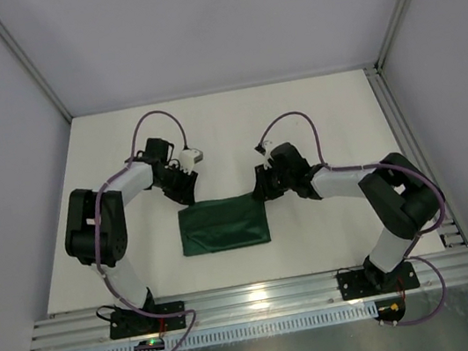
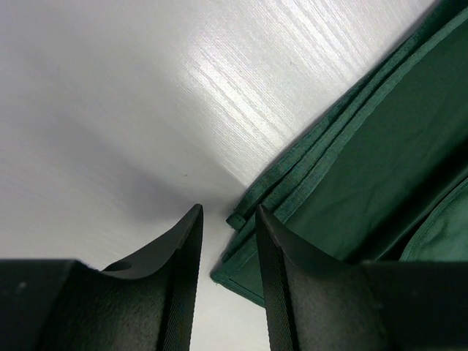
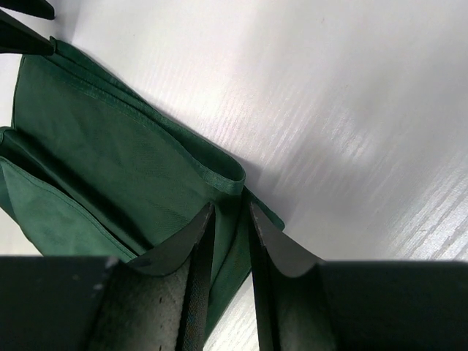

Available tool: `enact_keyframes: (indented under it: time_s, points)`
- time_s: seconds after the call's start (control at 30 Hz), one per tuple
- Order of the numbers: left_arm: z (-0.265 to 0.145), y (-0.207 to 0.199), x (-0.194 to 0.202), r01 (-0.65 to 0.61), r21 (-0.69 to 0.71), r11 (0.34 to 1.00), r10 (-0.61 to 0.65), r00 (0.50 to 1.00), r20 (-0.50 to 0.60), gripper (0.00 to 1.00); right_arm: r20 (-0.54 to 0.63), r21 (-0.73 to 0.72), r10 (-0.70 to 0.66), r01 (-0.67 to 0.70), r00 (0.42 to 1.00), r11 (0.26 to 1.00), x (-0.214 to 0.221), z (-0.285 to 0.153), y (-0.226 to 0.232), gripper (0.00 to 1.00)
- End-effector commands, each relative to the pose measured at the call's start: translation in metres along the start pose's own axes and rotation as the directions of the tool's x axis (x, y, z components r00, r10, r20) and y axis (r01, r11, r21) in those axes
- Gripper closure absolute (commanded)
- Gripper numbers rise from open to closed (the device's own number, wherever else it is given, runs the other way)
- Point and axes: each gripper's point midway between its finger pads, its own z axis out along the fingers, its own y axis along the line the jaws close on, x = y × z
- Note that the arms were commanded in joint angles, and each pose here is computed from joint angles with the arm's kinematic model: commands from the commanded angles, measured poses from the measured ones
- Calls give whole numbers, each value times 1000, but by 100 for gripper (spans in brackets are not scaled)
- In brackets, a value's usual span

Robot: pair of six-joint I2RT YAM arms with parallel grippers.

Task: Fold the napkin into a case and place the utensils inside
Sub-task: Smooth out the 2/3-rectangle-folded napkin at the center of the board.

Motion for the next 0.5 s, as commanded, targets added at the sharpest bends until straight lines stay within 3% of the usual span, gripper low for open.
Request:
enact_keyframes:
  time_s: [0.0, 0.23, 0.33, 0.4, 0.47]
  points:
    - [-1, 6, -9, -1, -26, 1000, 1, 1000, 17, 64, 38, -28, -26, 27, 999, 999, -17, 4, 7, 71]
    - [3, -5, 6, 4, 36, 999, -3, 1000, -27, 66, 21, -79, -4, 5, 1000, 997, -11, 13, 12, 70]
    - [7, -7, 13, 7, 49, 999, -5, 999, -47, 73, 17, -90, 7, -6, 1000, 996, -9, 16, 12, 70]
    - [8, -8, 16, 12, 60, 998, -8, 998, -62, 77, 15, -90, 11, -10, 1000, 996, -8, 18, 12, 72]
    - [8, -10, 22, 15, 69, 998, -9, 996, -84, 80, 18, -85, 16, -14, 1000, 996, -8, 18, 11, 81]
